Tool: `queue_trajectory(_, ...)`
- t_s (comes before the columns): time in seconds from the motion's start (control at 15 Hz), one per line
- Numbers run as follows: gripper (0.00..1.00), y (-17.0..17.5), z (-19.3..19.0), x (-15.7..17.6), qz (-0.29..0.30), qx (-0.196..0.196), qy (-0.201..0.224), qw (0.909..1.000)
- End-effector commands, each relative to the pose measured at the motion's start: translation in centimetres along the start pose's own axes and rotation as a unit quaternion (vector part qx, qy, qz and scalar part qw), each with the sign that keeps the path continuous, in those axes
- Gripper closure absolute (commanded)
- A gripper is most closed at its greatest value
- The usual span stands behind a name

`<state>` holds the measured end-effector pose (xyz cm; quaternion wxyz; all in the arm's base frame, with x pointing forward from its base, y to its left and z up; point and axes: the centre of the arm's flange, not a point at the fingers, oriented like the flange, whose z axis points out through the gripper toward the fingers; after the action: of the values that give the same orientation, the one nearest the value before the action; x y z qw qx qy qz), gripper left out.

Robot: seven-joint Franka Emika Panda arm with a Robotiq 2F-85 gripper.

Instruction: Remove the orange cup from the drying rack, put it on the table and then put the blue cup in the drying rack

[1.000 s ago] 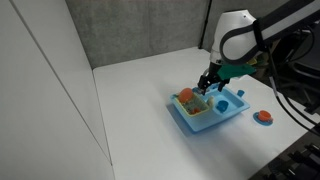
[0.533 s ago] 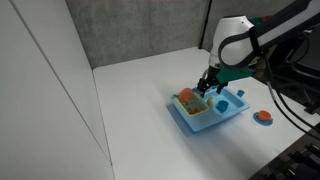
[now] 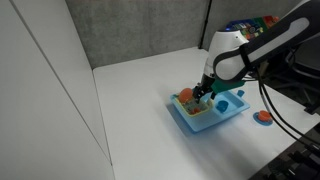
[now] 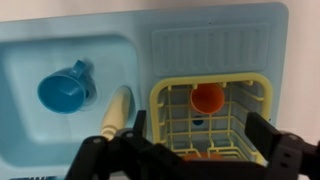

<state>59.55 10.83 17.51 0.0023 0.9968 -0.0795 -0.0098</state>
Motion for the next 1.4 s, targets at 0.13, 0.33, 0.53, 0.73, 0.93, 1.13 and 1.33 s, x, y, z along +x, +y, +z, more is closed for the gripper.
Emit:
queue_trajectory(0.13, 0.00, -0.8, 2.0, 0.0, -0.019, -0.005, 0.018, 0.9996)
queue_trajectory(0.33, 0.00, -0.7, 3.0, -0.3, -0.022, -0.007, 0.018, 0.9996)
queue_trajectory(0.53, 0.00, -0.7, 3.8, -0.3, -0.025, -0.005, 0.017, 0.9995)
queue_trajectory(0.73, 0.00, -1.1, 4.4, -0.4, -0.029, -0.007, 0.016, 0.9994)
queue_trajectory(0.93, 0.00, -1.5, 4.9, -0.4, -0.034, -0.008, 0.019, 0.9992)
queue_trajectory(1.13, 0.00, -1.9, 5.3, -0.1, -0.039, -0.008, 0.025, 0.9989)
queue_trajectory(1.33, 0.00, -2.2, 5.4, 0.2, -0.044, -0.007, 0.030, 0.9986)
